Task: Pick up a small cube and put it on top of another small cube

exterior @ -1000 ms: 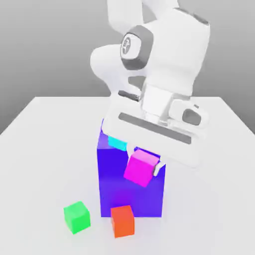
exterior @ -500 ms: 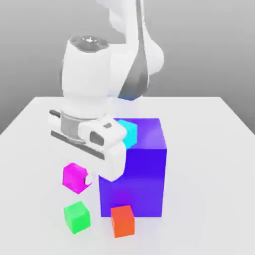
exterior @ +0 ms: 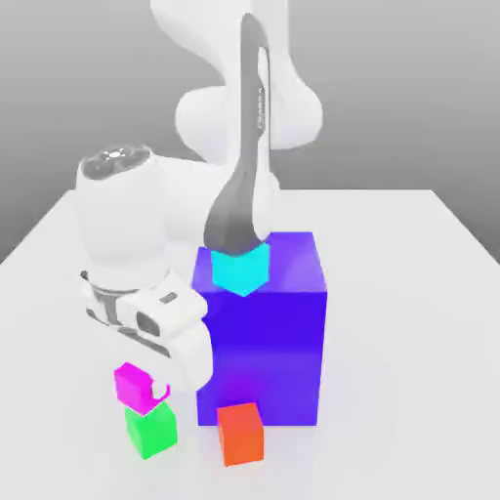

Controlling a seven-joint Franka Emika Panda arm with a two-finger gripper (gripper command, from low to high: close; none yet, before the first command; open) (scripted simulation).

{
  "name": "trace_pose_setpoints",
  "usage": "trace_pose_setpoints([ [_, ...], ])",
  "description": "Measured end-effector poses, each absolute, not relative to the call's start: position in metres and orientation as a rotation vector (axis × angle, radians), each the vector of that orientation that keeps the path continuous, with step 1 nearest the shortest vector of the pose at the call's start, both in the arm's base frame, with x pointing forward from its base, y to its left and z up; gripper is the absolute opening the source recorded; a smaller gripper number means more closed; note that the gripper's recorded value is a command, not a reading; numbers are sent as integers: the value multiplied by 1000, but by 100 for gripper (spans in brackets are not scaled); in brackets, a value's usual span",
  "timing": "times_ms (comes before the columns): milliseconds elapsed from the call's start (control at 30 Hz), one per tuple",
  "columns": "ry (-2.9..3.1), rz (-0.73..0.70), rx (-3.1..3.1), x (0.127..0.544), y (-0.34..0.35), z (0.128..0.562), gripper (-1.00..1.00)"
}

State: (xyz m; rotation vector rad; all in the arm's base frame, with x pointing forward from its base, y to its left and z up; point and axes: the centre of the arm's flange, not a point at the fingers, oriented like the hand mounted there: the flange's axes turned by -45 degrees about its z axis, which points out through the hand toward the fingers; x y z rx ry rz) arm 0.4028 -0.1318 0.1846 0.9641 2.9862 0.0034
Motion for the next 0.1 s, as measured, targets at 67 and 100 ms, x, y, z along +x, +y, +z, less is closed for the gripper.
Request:
trace_pose_setpoints([
  [67, 2988, 2, 964, 402, -132, 180, 100],
  [100, 2988, 2, 964, 402, -132, 180, 100],
])
